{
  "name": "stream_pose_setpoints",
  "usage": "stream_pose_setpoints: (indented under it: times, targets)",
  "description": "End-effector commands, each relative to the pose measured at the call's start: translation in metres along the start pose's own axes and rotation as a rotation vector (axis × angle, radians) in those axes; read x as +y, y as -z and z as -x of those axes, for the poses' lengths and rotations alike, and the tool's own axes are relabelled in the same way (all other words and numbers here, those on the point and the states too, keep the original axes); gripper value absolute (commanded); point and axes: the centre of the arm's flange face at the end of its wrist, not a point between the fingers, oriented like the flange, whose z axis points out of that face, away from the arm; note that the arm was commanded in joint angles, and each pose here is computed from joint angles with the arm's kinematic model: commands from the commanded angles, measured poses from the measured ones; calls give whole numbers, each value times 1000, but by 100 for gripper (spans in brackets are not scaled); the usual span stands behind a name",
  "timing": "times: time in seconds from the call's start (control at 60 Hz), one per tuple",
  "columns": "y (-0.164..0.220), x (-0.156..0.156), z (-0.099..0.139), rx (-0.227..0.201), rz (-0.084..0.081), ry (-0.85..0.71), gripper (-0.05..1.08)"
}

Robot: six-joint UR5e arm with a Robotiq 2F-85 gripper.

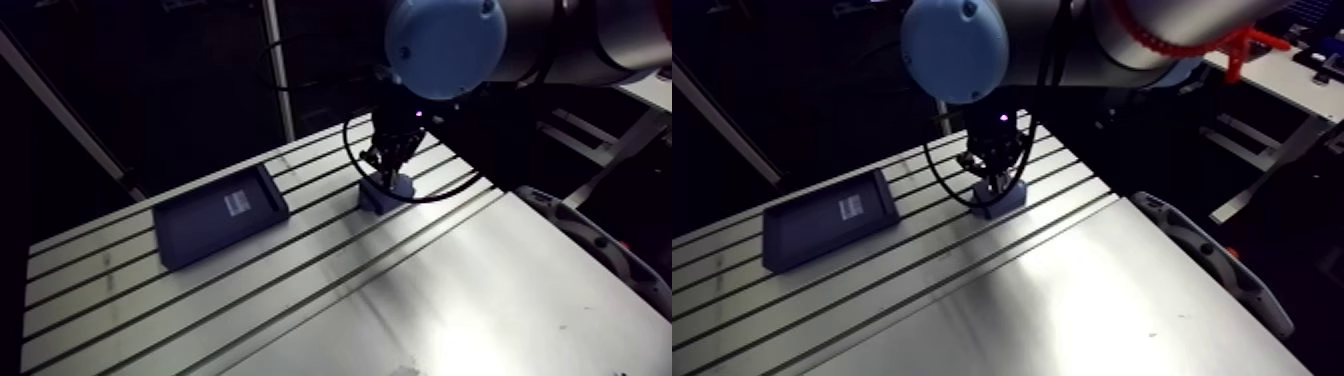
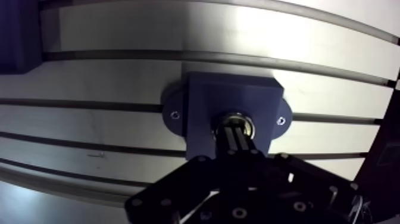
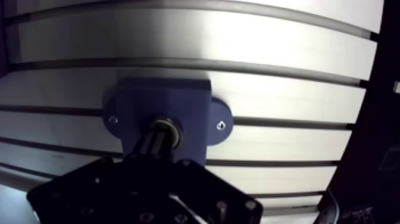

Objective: Pick up the bearing and press it into the housing until flush.

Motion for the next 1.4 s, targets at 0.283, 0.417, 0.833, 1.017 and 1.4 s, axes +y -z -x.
stream_pose_setpoints:
  times: [0.283,0.417,0.833,1.017,1.4]
  targets:
    - [0,0,0,3,2,2,107]
    - [0,0,0,3,2,2,107]
    - [0,1,0,3,2,0,107]
    - [-1,0,1,2,1,2,107]
    - [-3,-1,1,-2,-1,2,107]
